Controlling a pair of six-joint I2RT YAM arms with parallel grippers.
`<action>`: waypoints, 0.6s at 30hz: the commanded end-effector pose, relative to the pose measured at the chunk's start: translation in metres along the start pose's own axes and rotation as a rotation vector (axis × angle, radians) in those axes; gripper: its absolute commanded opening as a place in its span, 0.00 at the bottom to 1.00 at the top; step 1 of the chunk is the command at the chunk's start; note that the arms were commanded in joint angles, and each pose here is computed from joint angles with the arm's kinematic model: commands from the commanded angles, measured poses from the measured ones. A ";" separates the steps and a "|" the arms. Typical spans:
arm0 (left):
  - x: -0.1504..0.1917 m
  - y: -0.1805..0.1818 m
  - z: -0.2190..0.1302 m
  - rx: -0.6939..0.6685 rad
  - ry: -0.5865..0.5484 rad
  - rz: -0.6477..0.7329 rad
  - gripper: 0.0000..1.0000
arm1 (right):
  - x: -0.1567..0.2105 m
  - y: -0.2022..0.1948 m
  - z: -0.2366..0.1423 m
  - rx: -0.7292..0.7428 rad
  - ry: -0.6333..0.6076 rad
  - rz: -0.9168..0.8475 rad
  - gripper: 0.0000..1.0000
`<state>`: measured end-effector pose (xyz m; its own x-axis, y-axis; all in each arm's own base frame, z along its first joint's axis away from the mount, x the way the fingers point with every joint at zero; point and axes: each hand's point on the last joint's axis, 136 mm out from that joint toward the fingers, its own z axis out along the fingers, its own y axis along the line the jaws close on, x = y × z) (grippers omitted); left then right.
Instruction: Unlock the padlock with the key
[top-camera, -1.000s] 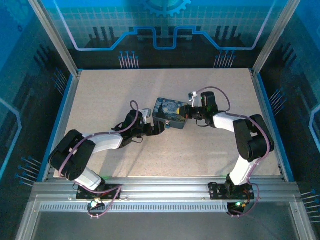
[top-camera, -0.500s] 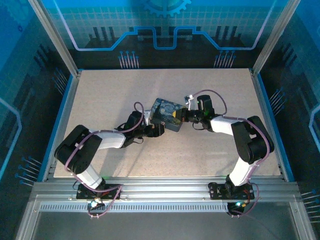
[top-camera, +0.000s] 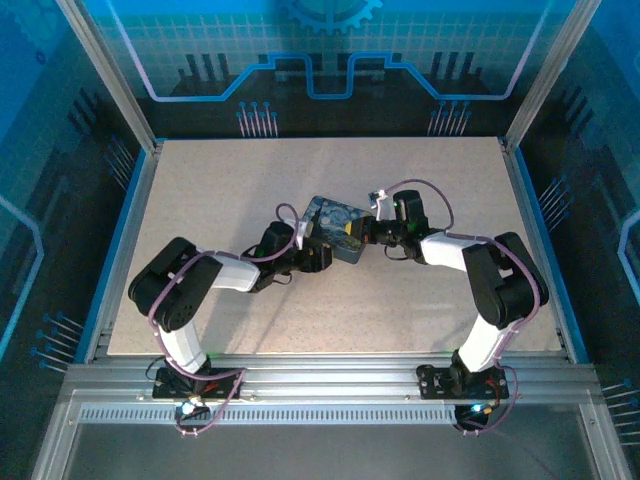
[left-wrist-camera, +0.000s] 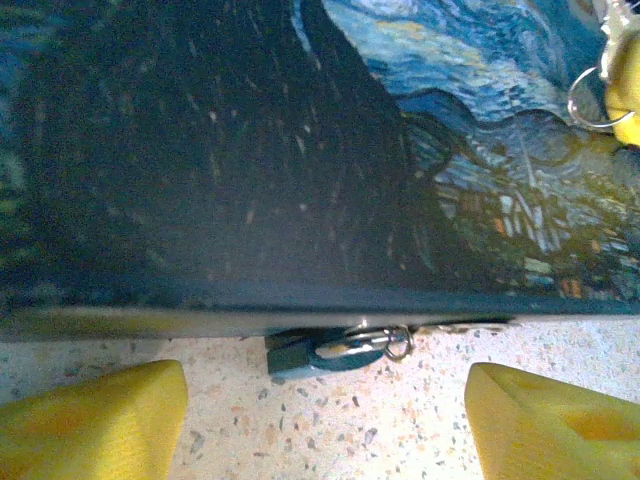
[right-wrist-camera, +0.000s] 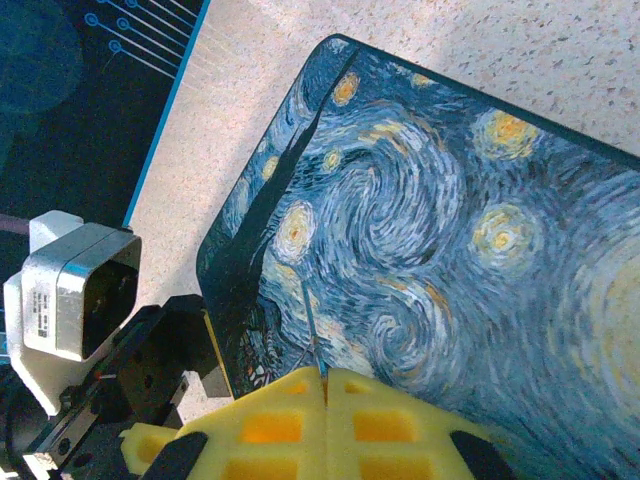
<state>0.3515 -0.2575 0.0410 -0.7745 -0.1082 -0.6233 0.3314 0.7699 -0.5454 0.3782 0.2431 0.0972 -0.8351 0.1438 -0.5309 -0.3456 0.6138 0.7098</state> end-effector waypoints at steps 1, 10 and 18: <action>-0.009 -0.003 0.009 0.010 -0.025 0.035 0.72 | 0.052 -0.028 0.003 0.106 0.145 0.110 0.00; -0.001 -0.007 0.019 -0.003 -0.006 0.042 0.64 | 0.054 -0.028 0.004 0.109 0.144 0.108 0.00; 0.003 -0.009 0.024 -0.013 0.007 0.045 0.55 | 0.053 -0.026 0.005 0.100 0.142 0.108 0.00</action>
<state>0.3629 -0.2662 0.0347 -0.7566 -0.1073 -0.6450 0.3213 0.7982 -0.5096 0.3787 0.2433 0.0970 -0.8329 0.1451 -0.5341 -0.3448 0.6189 0.7057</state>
